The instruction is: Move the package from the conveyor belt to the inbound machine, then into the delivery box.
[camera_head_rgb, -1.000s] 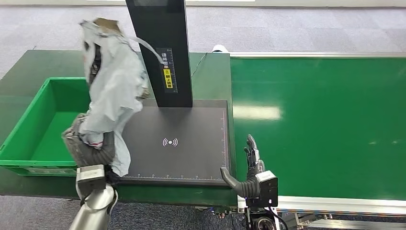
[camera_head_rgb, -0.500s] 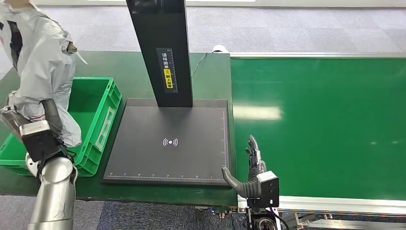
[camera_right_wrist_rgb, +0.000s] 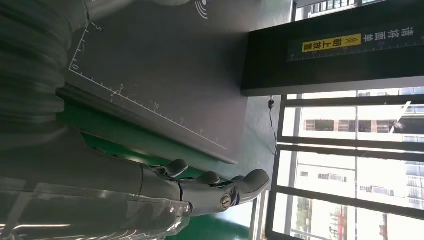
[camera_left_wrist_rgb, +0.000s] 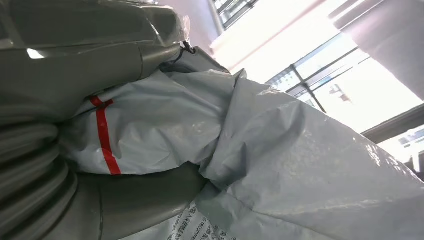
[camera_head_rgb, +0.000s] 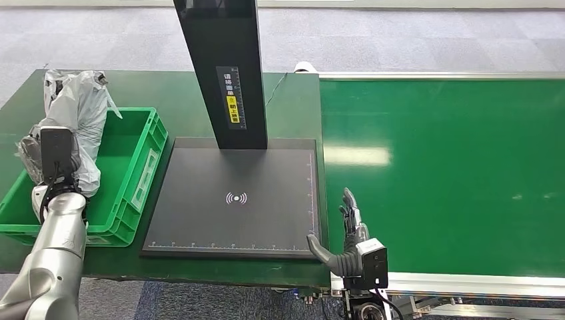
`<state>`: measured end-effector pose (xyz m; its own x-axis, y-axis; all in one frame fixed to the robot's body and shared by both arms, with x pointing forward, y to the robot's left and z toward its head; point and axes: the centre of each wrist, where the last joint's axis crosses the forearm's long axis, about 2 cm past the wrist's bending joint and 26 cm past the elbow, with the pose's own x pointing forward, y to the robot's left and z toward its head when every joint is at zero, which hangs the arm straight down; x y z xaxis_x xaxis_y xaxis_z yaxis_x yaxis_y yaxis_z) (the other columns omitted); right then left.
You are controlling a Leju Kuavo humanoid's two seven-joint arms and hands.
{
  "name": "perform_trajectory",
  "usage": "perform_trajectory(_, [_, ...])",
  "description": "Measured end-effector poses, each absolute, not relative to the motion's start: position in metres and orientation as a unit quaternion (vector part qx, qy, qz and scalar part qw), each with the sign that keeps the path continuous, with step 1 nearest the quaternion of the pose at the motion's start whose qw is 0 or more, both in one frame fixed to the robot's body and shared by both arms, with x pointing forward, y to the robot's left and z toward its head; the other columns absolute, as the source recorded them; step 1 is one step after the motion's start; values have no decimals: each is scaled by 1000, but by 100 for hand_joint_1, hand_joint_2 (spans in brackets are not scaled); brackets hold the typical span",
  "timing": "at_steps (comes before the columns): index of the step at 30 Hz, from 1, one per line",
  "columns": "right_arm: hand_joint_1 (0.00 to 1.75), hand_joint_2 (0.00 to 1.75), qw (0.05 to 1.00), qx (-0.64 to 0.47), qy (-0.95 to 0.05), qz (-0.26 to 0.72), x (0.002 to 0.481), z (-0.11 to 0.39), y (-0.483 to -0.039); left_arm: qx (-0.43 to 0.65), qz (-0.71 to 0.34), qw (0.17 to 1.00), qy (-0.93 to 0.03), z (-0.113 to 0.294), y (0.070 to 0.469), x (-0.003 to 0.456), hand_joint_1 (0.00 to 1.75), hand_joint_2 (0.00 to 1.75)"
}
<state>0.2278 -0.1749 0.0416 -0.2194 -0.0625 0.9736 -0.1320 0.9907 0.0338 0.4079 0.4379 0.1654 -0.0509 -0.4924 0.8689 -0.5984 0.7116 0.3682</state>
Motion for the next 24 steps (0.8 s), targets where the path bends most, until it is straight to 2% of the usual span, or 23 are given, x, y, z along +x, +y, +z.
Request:
perform_trajectory(4, [0,175,623,61,-779,27,226,42,-175,352,61,599,-717,162,444,410,4,175])
perform_trajectory(5, [0,175,623,61,-779,27,226,42,-175,341,64,603,-719,161,444,410,0,175])
perform_trajectory(12, [0,175,626,60,-777,26,227,44,-174,249,79,565,-783,161,427,407,0,175])
perform_trajectory(18, [0,175,627,54,-776,23,226,43,-173,363,31,475,-801,175,390,386,0,175])
perform_trajectory(24, [0,175,631,48,-774,19,223,41,-175,432,-8,392,-813,168,354,348,0,175])
